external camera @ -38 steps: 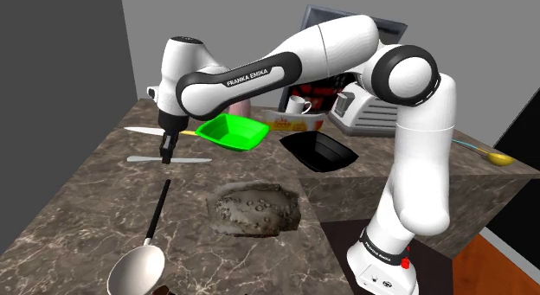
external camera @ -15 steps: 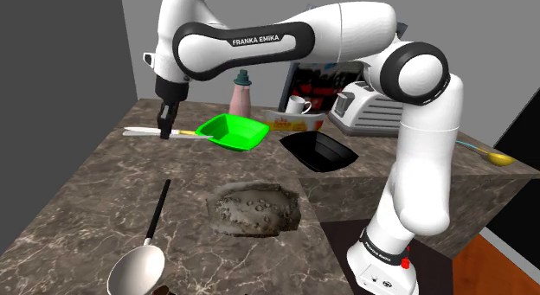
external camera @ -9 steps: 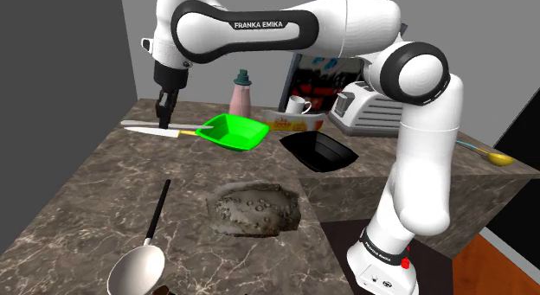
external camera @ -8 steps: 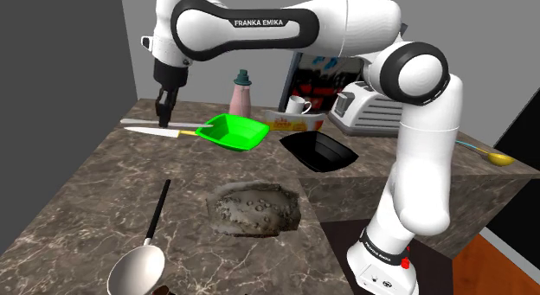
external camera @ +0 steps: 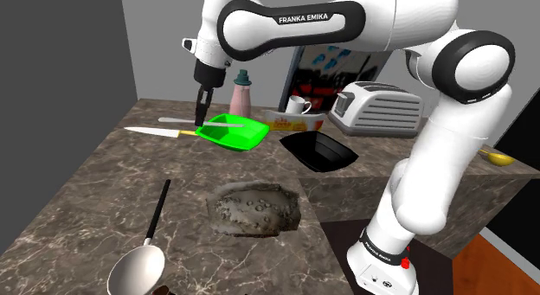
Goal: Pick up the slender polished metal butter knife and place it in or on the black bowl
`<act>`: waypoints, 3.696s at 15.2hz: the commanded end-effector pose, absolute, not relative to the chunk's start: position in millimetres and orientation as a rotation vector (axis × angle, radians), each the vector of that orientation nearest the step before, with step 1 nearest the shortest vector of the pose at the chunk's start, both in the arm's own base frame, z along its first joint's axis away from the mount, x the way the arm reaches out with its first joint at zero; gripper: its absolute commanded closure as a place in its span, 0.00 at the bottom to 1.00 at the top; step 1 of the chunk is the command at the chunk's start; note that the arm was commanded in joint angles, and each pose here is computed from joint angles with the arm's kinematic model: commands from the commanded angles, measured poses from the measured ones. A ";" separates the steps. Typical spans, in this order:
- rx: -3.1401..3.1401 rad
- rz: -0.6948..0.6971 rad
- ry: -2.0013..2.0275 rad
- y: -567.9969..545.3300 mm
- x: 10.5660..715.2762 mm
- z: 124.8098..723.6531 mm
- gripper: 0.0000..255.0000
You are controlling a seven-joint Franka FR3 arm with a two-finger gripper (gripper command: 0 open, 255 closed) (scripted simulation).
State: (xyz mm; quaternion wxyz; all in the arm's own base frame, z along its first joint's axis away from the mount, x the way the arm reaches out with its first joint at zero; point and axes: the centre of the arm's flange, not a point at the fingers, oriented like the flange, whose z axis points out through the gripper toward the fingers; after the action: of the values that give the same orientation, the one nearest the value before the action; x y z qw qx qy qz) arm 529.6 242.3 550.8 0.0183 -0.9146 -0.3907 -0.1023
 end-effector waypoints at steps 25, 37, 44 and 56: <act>-2.840 -0.317 -1.213 -16.5 303.1 557.3 1.00; -2.840 -0.317 -1.213 -47.3 276.4 510.7 1.00; -2.840 -0.317 -1.213 -47.3 276.4 477.4 1.00; -2.840 -0.317 -1.213 -47.4 276.7 477.2 0.00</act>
State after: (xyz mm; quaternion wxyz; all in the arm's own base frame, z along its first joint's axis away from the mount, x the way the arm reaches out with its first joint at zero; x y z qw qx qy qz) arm 276.7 -47.4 477.3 0.0184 -0.9146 -0.3907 -0.1023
